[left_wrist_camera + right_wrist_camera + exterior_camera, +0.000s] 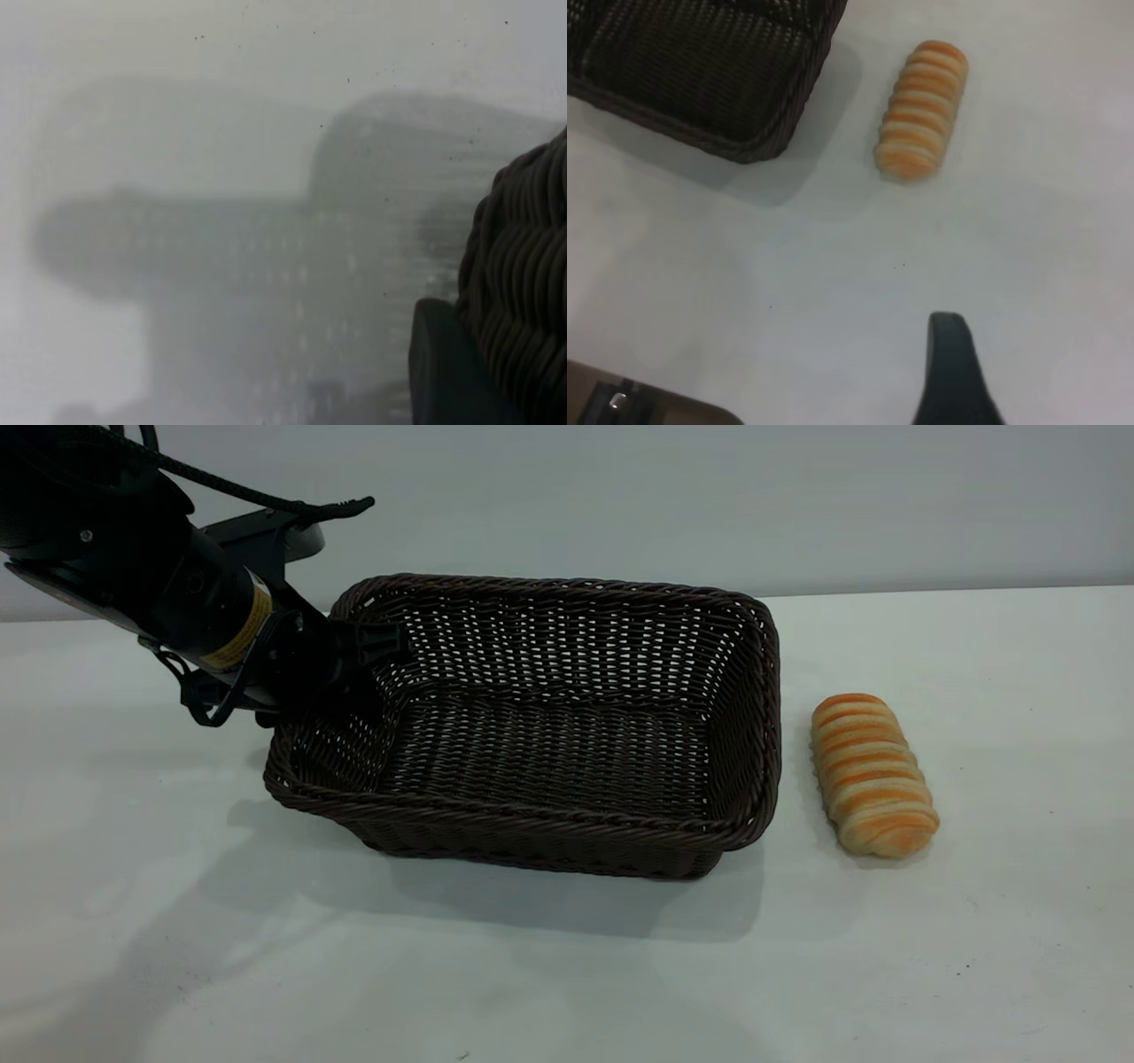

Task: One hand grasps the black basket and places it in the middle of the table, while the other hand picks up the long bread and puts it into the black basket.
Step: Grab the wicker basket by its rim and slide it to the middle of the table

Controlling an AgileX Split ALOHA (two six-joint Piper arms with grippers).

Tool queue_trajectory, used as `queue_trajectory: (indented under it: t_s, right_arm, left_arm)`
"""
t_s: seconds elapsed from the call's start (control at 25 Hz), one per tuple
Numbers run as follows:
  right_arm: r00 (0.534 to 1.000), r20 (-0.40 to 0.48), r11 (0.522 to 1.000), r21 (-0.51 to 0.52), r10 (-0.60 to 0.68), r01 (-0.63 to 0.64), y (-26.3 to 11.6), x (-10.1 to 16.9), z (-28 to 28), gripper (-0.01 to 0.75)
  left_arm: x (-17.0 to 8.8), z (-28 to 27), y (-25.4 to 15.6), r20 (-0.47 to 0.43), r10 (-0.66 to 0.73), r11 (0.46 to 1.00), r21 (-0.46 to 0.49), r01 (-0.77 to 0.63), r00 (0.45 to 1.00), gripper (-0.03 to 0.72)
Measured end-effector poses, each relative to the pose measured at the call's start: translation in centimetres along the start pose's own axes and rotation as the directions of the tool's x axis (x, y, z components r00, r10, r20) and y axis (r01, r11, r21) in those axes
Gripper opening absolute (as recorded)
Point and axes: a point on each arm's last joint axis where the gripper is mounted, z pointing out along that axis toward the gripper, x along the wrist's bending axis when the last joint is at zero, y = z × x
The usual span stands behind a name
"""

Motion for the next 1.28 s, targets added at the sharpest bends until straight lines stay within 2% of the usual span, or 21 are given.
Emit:
queue_trajectory:
  t_s: [0.48,0.72,0.8,1.28]
  right_arm:
    - [1.0,-0.006,1.0,0.023,0.001,-0.001,-0.2,0.1,0.0,0.493]
    - [1.0,-0.006,1.0,0.024,0.001,-0.001,-0.2,0.1,0.0,0.493]
    - [1.0,-0.006,1.0,0.024,0.001,-0.001,-0.2,0.1,0.0,0.493]
    - [1.0,-0.004,1.0,0.025,-0.001,0.001,-0.2,0.0,0.0,0.493]
  left_arm:
    - [0.3,0.2,0.0,-0.026,-0.001,1.0,-0.009,0.001,1.0,0.313]
    - [0.4,0.2,0.1,-0.042,-0.027,0.999,-0.021,0.026,0.999,0.544]
    - [0.4,0.2,0.1,-0.041,-0.033,0.999,-0.021,0.032,0.999,0.58]
    - [-0.9,-3.1,2.4,0.013,0.009,0.995,-0.104,-0.007,1.0,0.573]
